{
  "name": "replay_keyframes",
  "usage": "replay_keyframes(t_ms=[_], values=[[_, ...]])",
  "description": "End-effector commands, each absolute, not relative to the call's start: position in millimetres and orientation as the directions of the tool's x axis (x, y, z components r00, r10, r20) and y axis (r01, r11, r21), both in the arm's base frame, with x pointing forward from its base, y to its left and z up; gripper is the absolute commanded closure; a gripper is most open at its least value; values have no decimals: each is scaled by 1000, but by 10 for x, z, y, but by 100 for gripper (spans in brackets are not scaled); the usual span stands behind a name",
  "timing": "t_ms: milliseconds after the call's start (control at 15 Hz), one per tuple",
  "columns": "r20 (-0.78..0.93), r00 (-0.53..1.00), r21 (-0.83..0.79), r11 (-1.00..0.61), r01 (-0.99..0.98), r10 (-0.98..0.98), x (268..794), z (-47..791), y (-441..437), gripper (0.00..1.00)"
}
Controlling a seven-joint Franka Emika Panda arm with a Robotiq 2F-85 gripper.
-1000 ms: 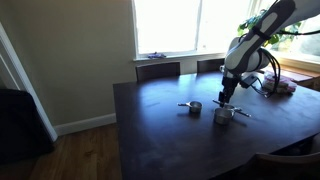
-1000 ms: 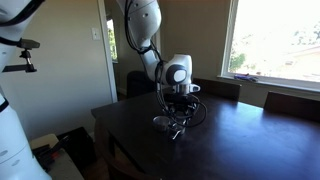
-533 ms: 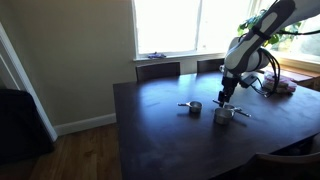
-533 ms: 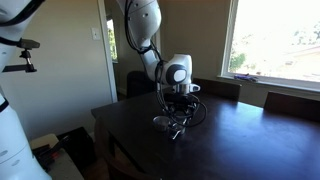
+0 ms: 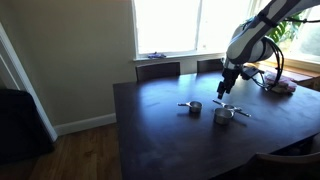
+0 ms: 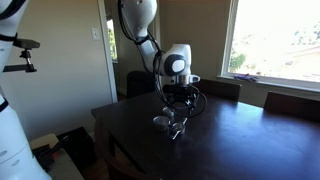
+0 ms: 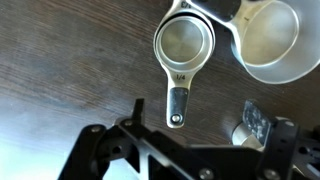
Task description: Stack the measuring cups together from smallest to biggest
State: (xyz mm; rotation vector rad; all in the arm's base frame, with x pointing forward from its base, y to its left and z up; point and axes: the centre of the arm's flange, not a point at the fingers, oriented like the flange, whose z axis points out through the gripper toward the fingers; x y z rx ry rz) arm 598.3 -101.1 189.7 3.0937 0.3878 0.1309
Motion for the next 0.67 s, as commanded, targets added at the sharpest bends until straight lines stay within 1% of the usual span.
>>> replay_keyframes(t_ms=[0,133,200,400,467,600], values=[[101,962,0,-967,255,254,5761,2132,-942,0],[108,956,-7,-962,273,271,5775,2138,-877,0],[110,953,-5,-958,285,283,5608,2291,-924,0],[127,940,-9,-947,321,318,5506,2368,-970,0],[107,949,6,-954,298,297,5804,2156,-899,0],[112,945,6,-951,308,307,5732,2232,-948,0]])
